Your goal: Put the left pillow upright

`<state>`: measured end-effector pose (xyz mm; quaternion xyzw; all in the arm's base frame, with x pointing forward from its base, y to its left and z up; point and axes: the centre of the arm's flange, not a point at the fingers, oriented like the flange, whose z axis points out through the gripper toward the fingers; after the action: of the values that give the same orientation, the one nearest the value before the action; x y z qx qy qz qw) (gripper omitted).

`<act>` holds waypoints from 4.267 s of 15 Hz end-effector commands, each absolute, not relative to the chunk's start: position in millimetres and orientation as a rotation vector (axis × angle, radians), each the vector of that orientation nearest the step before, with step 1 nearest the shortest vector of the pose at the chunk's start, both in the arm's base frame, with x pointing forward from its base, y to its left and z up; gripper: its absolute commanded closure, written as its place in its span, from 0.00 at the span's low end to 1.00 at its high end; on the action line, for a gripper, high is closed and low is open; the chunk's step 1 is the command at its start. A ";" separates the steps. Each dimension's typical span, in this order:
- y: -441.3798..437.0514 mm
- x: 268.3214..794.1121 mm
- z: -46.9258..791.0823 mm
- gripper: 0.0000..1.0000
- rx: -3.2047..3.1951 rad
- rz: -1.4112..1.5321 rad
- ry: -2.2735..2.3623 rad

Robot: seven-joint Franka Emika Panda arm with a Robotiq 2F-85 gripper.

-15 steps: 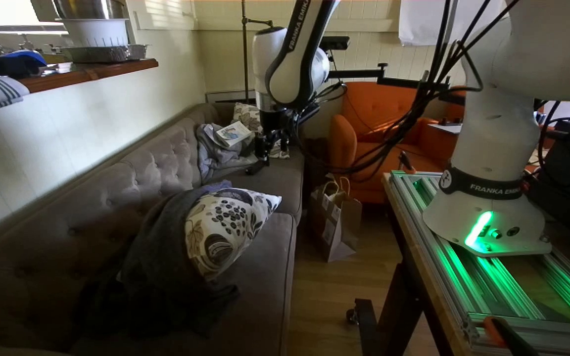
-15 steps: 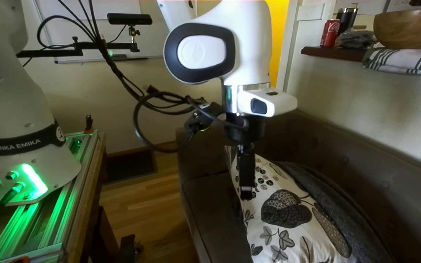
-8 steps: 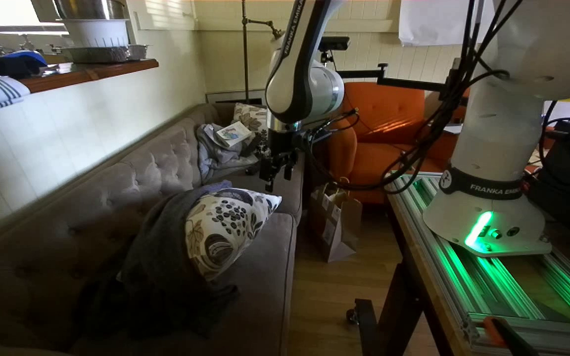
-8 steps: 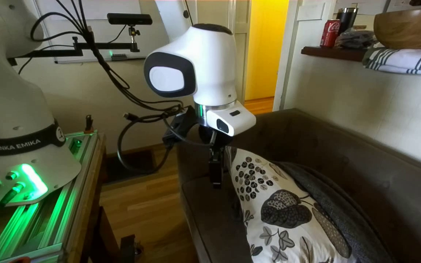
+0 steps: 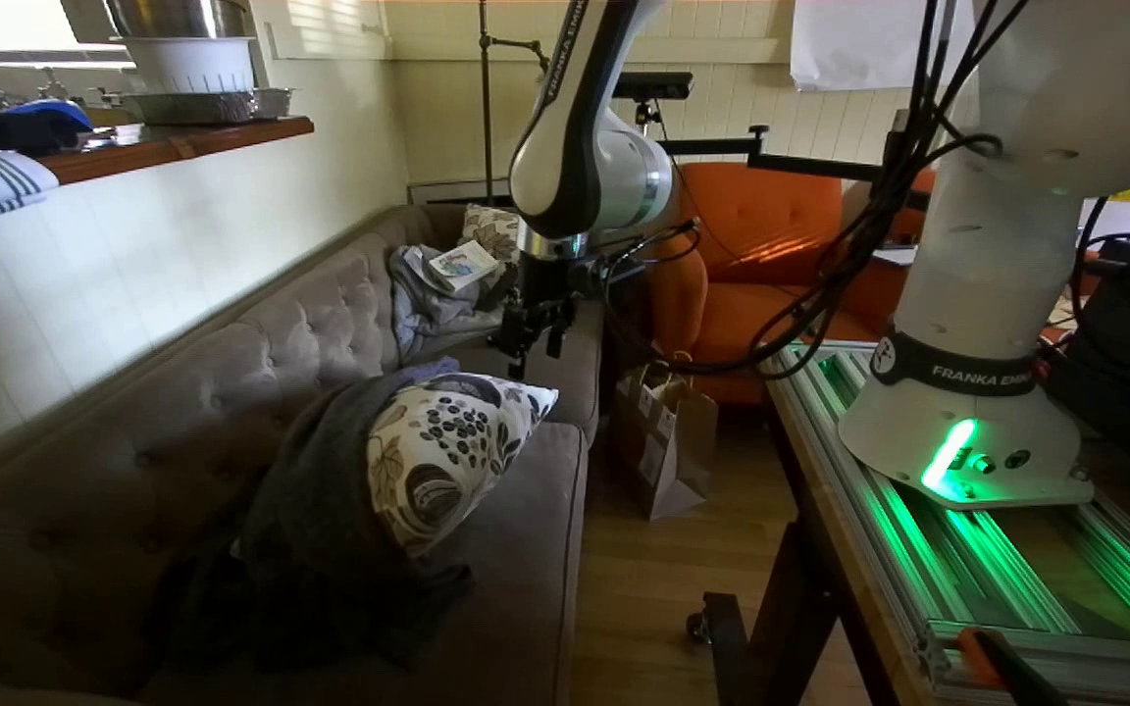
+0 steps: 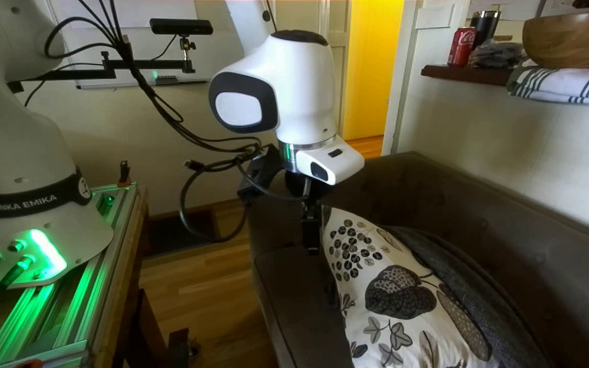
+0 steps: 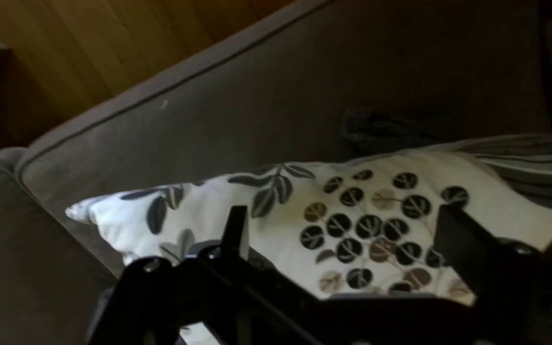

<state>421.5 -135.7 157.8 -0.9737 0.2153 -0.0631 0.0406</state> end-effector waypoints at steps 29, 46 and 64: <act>-161.3 509.9 37.2 0.40 -2.921 -0.555 0.250; -163.0 512.2 56.6 0.98 -2.915 -0.522 0.275; -141.0 678.8 173.6 0.97 -2.999 -0.754 -0.111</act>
<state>678.7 -141.0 173.5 -0.9690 -0.0357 -0.2434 0.0236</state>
